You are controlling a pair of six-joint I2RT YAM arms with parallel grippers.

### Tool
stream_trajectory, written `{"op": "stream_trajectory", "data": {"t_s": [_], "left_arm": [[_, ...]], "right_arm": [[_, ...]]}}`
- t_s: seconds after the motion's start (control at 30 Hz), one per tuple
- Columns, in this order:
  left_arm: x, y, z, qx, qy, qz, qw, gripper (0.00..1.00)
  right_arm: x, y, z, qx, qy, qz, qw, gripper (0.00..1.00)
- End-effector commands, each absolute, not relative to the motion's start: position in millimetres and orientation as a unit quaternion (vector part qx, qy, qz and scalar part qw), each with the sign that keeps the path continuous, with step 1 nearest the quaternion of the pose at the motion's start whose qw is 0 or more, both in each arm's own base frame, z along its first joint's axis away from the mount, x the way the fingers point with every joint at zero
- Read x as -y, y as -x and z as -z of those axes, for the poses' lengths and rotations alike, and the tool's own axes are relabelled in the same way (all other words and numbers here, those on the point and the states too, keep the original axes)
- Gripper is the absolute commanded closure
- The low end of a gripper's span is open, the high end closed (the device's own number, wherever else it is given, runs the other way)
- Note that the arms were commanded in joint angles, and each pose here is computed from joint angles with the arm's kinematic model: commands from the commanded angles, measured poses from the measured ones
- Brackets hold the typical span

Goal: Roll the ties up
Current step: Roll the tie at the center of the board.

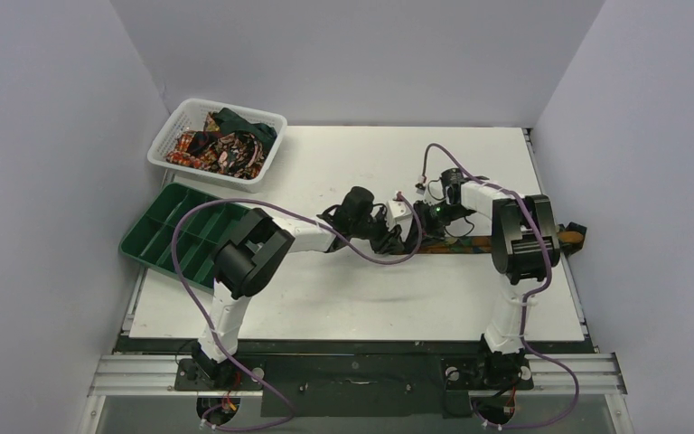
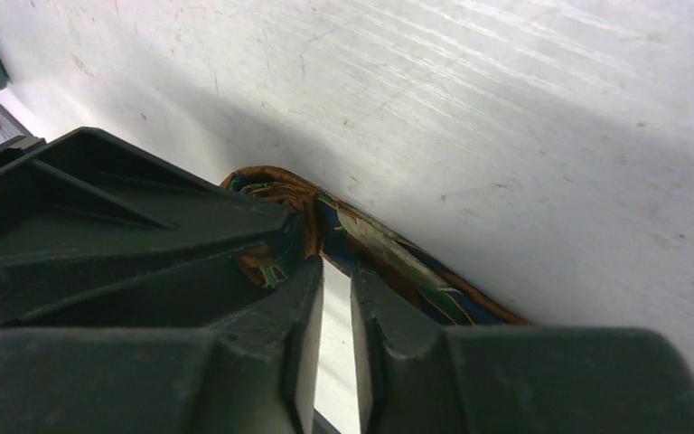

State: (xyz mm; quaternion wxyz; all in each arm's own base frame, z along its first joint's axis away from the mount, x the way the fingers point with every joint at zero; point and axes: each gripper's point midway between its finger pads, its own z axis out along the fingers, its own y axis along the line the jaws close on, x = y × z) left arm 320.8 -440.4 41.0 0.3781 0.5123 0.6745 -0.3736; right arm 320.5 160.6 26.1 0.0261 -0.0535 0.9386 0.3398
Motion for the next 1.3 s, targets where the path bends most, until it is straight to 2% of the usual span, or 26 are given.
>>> {"op": "stream_trajectory", "data": {"t_s": [0.0,0.33,0.63,0.67,0.73,0.77,0.83,0.93,1.07,1.27], "left_arm": [[426,-312,-3,-0.706,-0.523,0.345,0.330,0.71],[426,-310,-3,-0.694,-0.539,0.345,0.329,0.69],[428,-312,-4,-0.697,-0.534,0.350,0.326,0.69],[428,-312,-3,-0.698,-0.532,0.352,0.326,0.69],[429,-313,-4,-0.701,-0.526,0.356,0.325,0.69],[429,-315,-5,-0.701,-0.522,0.358,0.327,0.68],[427,-316,-10,-0.700,-0.512,0.372,0.331,0.63],[422,-318,-22,-0.694,-0.489,0.398,0.347,0.46],[418,-316,-47,-0.658,-0.479,0.421,0.401,0.34],[421,-311,-41,-0.647,-0.470,0.433,0.416,0.33]], "right_arm": [[-157,-328,-51,-0.928,0.063,-0.360,0.066,0.81],[-184,-335,-58,-0.907,0.041,-0.416,0.059,0.70],[-190,-324,-42,-0.908,0.053,-0.415,0.033,0.69],[-186,-324,-33,-0.914,0.061,-0.399,0.032,0.70],[-178,-320,-20,-0.926,0.074,-0.370,0.023,0.79],[-173,-317,-14,-0.931,0.081,-0.356,0.017,0.89],[-160,-315,0,-0.944,0.084,-0.320,0.008,1.00],[-142,-316,15,-0.957,0.079,-0.279,0.002,1.00],[-131,-318,21,-0.962,0.073,-0.262,0.000,1.00],[-127,-315,23,-0.964,0.078,-0.255,-0.006,1.00]]}}
